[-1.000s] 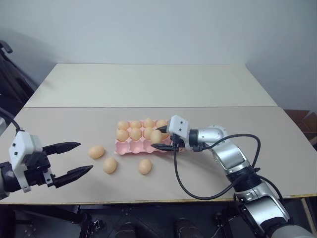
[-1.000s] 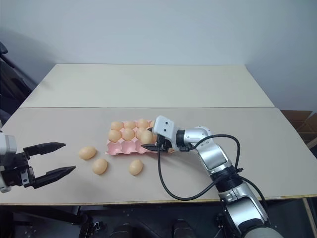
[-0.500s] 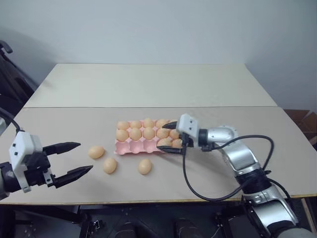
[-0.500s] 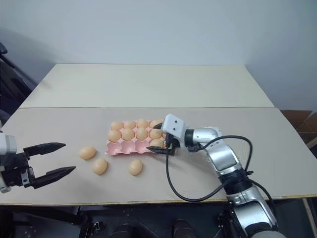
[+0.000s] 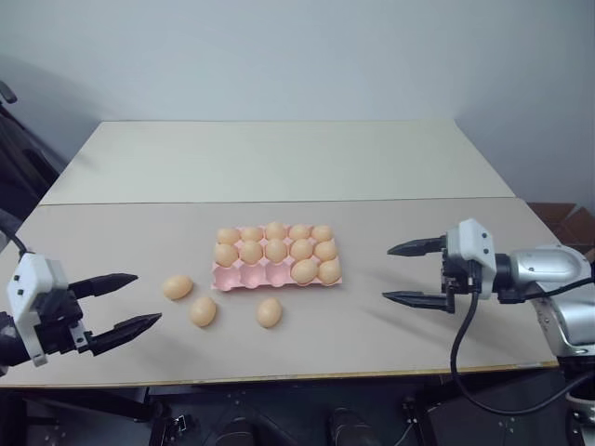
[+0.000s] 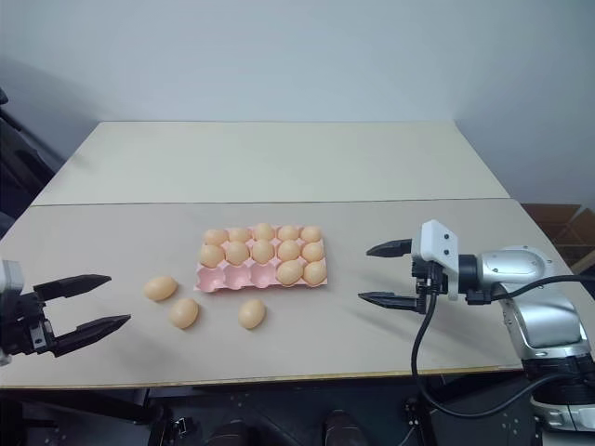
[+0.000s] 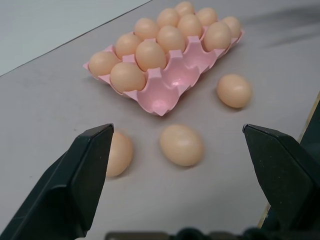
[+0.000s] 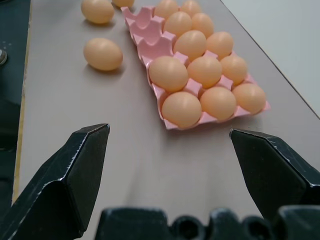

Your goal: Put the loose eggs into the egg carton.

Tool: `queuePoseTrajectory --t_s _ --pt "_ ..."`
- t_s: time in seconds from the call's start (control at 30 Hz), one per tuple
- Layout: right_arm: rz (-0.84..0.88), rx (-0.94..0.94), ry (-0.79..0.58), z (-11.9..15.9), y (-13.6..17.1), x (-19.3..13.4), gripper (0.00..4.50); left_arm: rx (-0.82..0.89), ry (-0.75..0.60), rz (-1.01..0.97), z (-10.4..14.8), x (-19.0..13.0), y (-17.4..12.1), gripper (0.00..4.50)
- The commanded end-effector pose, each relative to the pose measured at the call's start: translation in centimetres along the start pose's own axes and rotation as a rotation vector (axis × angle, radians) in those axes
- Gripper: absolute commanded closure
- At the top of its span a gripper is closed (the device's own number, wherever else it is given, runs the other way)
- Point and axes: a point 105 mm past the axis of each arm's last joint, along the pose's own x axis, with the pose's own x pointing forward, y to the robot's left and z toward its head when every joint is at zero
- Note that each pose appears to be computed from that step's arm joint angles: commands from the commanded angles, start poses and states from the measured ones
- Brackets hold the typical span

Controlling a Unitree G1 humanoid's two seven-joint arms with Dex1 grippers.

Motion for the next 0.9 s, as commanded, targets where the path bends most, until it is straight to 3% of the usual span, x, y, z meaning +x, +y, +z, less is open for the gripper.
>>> queuePoseTrajectory --t_s 0.03,0.53,0.9 --pt "-0.008 -0.043 -0.034 1.1 -0.1 -0.5 0.03 0.049 -0.013 0.009 1.0 -0.4 0.2 0.0" --pt "0.039 -0.085 -0.082 2.3 0.6 0.9 0.03 0.057 -0.022 0.007 1.2 -0.2 0.1 0.0" --pt "0.115 -0.196 -0.131 4.6 2.0 6.2 0.03 0.058 -0.033 -0.059 1.5 0.8 -0.6 0.0"
